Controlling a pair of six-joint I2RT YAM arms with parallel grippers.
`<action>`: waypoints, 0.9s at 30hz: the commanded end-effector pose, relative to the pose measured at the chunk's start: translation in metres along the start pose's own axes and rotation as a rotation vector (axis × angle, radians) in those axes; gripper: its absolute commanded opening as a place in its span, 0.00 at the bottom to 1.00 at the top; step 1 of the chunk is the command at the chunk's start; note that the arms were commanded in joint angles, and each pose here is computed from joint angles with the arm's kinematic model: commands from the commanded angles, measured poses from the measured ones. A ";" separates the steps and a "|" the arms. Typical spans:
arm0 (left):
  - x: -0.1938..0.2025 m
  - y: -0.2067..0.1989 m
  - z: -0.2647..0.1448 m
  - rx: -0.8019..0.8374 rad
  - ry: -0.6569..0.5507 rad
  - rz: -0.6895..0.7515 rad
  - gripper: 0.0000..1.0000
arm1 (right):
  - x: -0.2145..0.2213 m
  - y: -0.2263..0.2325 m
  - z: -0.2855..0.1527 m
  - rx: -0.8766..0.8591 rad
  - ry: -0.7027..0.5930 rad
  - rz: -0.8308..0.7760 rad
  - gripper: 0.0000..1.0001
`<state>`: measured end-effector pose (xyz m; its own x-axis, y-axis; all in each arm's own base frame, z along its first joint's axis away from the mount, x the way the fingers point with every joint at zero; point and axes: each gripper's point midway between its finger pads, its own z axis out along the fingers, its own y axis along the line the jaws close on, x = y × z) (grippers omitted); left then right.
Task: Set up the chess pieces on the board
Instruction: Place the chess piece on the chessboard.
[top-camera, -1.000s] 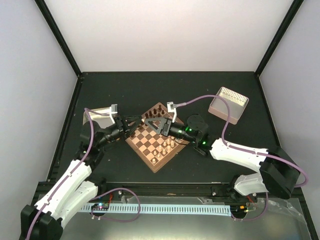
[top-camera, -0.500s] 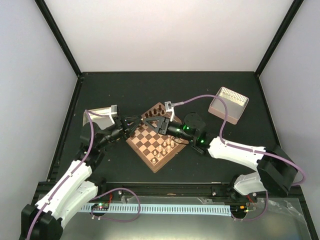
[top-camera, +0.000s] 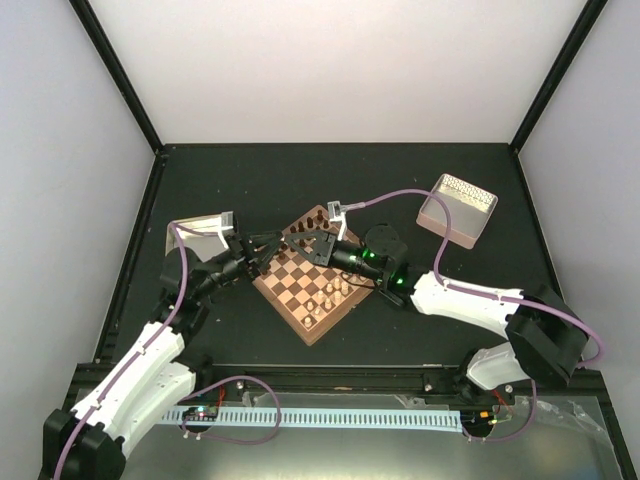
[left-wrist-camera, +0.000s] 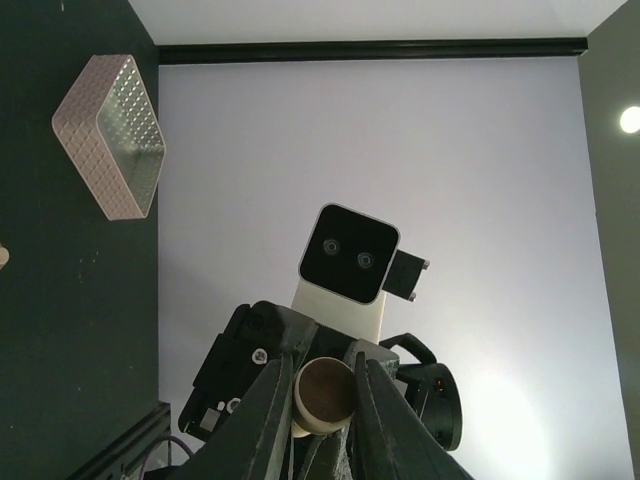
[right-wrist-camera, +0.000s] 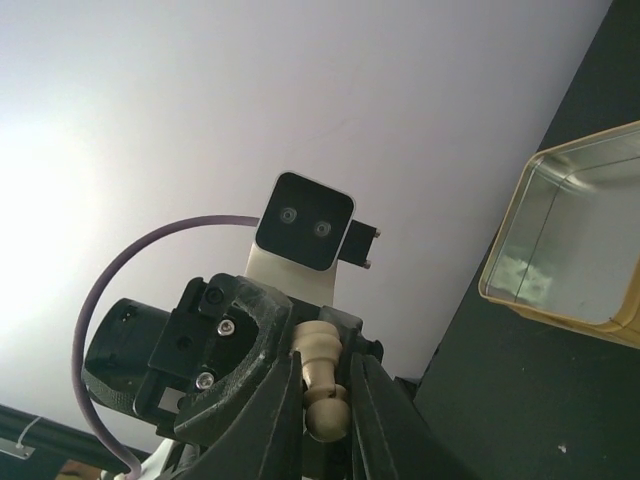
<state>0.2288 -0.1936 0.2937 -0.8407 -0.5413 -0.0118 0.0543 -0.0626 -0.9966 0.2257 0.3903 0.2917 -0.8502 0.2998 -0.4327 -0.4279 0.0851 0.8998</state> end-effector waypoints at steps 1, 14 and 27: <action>-0.001 -0.010 -0.002 0.039 -0.017 0.000 0.05 | -0.012 0.021 0.002 -0.055 -0.038 -0.017 0.12; -0.005 -0.003 0.000 0.018 -0.031 -0.007 0.05 | -0.003 0.023 0.006 -0.073 0.019 0.000 0.06; -0.008 0.019 -0.003 -0.078 -0.056 0.044 0.27 | 0.000 0.013 -0.003 0.032 0.037 -0.002 0.01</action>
<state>0.2332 -0.1908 0.2869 -0.8227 -0.5677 -0.0314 0.0587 -0.0298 -0.9978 0.2245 0.3930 0.2863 -0.8717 0.2673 -0.4107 -0.3947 0.1139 0.9117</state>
